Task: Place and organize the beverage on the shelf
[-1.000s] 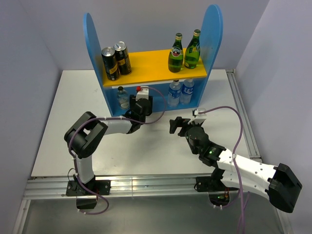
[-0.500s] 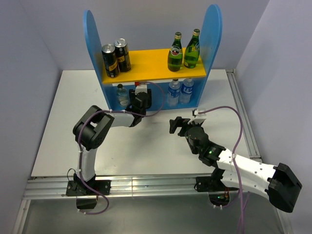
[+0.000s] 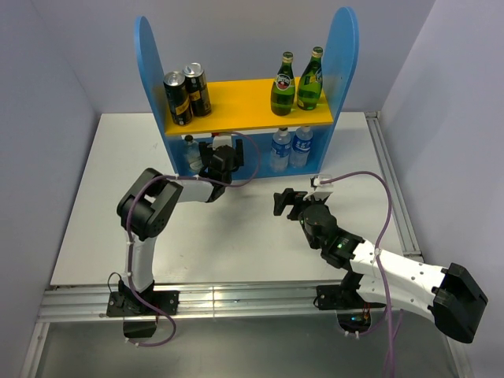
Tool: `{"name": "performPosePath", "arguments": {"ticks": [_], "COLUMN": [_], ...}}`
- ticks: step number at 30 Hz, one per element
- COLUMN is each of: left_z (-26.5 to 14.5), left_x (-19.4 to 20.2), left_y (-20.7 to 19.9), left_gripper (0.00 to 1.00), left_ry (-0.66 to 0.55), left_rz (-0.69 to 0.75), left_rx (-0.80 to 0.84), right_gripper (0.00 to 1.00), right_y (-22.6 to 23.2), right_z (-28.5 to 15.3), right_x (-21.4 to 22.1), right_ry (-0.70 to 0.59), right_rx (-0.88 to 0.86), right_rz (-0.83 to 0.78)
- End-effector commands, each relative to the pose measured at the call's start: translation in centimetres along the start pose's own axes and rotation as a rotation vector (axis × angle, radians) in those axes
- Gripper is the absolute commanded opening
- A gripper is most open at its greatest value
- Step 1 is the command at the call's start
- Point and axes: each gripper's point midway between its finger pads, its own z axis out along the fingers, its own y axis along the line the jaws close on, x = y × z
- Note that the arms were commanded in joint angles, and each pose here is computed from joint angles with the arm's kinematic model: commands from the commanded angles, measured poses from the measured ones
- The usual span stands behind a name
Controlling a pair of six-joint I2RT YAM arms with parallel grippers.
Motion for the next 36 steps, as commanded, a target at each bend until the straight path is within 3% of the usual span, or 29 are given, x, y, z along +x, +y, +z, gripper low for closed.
{"name": "performPosePath", "arguments": {"ticks": [1,18,30,34,36], "left_z": [0.5,-3.5,-8.9,-12.4,-14.4], "left_x": [-4.5,-2.7,1.0,1.7,2.3], "left_y": [-0.5,0.7,2.3,2.6,2.7], "left_gripper": [0.99,0.99,0.99,0.99,0.99], "left_ry": [-0.106,-0.039,0.032,0.068,0.112], "left_rz": [-0.097,-0.129,-0.114,-0.154,-0.087], "left_rx": [0.007,0.016,-0.024,-0.010,-0.021], "right_gripper": [1.00,1.00,1.00,1.00,1.00], "right_y": [0.9,1.0,1.1,1.3,1.8], "right_z": [0.3,0.2,0.1,0.1,-0.2], "right_x": [-1.7,-1.8,-2.0,-2.0,-2.4], "right_ry": [-0.045,-0.047,-0.051,-0.047,-0.057], "right_rx": [-0.012,-0.018,-0.022,-0.030,-0.058], "right_rz": [0.020,0.023,0.034,0.035,0.056]}}
